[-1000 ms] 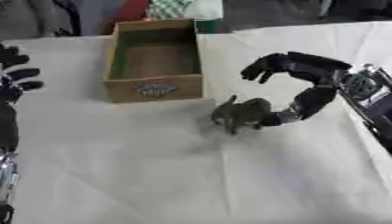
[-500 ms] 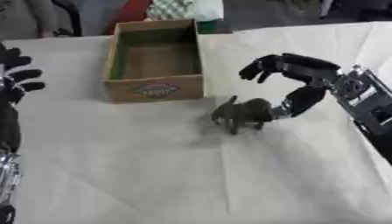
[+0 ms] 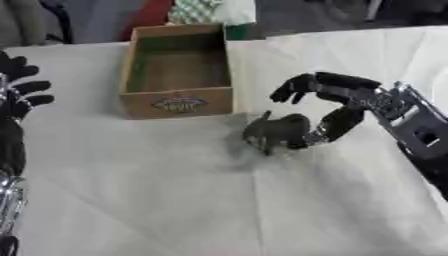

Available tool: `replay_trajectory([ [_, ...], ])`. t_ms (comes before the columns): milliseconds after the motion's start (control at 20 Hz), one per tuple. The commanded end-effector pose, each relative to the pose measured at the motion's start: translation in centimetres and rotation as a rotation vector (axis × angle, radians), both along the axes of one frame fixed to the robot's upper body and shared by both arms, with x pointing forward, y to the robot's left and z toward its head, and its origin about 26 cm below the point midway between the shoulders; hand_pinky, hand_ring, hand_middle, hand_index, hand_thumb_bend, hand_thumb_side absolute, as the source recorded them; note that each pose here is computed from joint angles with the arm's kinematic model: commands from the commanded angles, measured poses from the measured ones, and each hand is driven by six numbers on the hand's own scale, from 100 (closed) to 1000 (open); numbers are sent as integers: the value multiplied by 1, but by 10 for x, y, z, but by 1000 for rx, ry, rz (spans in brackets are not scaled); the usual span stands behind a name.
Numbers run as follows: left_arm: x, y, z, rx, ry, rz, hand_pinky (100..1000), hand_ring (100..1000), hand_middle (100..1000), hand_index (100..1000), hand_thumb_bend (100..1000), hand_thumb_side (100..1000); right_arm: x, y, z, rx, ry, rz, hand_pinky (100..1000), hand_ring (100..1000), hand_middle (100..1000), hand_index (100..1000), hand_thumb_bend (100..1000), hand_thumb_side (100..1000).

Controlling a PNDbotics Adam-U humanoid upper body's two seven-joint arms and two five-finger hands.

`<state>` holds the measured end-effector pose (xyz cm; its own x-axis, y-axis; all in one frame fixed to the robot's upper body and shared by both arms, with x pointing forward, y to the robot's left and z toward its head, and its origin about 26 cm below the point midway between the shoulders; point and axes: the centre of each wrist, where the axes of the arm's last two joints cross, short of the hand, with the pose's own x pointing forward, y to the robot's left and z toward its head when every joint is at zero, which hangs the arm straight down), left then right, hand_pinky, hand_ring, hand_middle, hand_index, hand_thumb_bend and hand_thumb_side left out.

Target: Pick up objects on the table and place them in the box.

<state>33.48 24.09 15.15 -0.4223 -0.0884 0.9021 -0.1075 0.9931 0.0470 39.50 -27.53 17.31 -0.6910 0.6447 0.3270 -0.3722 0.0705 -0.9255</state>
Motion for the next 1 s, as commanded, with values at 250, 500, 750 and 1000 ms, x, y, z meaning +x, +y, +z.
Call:
replay_trajectory([
  [250,0,0,5,7,-19,-9,643,669,681,794,322,820,6,-8,-5,-61,-19,-25,737,789,739,844,572,578],
  [500,-1,-1,5,6,-18,-11,645,671,682,794,317,822,8,-10,-10,-65,-34,-38,697,736,672,782,548,554],
  [750,-1,-1,5,6,-18,-12,645,672,682,795,314,824,4,-15,-11,-44,-65,-56,571,585,547,657,392,482],
  [1000,-1,-1,5,6,-18,-12,645,672,682,796,311,826,0,-19,-9,0,-90,-91,496,487,455,546,179,409],
])
